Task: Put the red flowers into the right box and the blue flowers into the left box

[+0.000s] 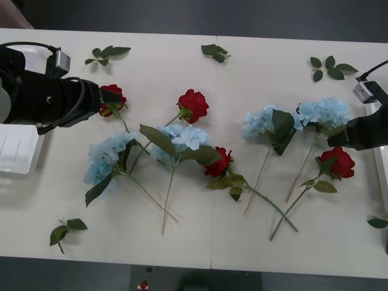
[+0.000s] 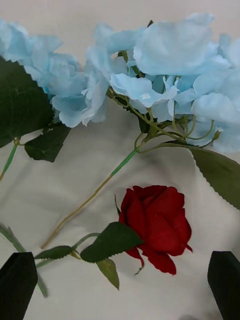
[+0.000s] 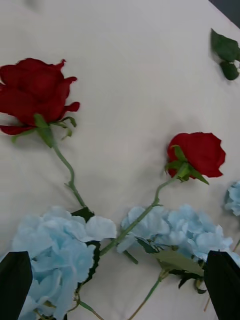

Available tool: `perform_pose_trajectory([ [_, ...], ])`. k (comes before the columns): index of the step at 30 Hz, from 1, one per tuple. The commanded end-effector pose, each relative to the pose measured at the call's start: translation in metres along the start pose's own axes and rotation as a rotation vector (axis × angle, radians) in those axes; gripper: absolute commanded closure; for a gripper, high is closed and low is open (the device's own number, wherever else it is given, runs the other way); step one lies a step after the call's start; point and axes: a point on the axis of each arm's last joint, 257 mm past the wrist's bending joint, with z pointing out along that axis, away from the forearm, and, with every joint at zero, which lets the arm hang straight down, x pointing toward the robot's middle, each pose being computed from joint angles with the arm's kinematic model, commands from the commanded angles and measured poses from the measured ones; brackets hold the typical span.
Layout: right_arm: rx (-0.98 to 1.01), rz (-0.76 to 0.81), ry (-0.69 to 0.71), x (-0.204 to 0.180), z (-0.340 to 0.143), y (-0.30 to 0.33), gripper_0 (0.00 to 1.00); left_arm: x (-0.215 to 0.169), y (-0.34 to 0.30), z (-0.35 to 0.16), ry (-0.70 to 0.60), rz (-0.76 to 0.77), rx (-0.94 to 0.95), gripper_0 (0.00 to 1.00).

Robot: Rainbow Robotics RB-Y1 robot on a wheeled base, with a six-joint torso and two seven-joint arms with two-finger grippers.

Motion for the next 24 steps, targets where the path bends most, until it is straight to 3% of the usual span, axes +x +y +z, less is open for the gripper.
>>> perform_pose_trajectory([
  [1,0.043,0.067,-0.027,-0.010,0.000,-0.004,0.00,-0.031,0.010,-0.008,-0.056,-0.043,-0.037,0.00],
  [24,0.065,0.206,-0.094,-0.023,0.094,0.007,0.00,-0.036,0.028,0.069,0.006,-0.084,-0.145,0.00],
])
